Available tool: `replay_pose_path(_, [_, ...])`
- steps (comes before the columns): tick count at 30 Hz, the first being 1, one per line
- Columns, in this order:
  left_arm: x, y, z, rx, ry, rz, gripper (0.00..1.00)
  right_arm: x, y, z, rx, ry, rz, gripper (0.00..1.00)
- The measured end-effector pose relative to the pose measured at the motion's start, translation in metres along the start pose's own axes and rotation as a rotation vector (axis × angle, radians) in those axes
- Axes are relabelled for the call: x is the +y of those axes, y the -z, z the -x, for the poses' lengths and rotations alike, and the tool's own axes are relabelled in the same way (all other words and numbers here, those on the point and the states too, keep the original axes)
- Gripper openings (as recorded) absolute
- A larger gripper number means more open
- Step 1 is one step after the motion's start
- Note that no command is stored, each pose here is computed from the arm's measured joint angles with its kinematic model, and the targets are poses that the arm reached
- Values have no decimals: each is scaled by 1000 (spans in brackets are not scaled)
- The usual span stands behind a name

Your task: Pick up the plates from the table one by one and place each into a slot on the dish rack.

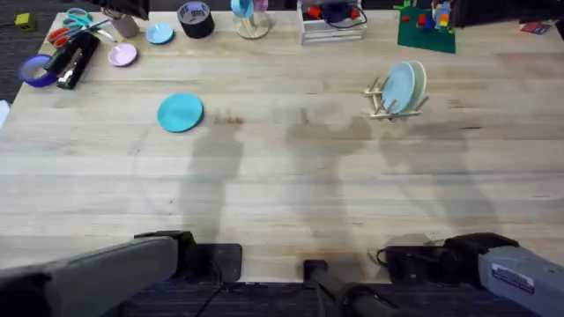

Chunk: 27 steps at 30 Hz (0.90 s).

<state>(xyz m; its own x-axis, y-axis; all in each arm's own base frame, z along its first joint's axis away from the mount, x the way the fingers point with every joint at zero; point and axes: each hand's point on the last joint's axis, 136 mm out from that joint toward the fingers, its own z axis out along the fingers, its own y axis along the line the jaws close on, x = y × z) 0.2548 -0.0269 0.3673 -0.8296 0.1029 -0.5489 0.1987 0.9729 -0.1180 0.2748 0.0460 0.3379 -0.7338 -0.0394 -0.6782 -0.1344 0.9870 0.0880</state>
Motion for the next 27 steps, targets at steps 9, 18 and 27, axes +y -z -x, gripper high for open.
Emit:
replay_pose_path(9, [36, -20, -2, 42, 104, -57, 43, 1, 0, 14, -56, 4, 3, 995])
replay_pose_path(18, [80, -76, -39, 155, 243, -94, 43, 1, 0, 22, -87, 6, 4, 995])
replay_pose_path(27, [119, -134, -68, 186, 361, -121, 42, 1, -22, 37, -89, 7, 8, 994])
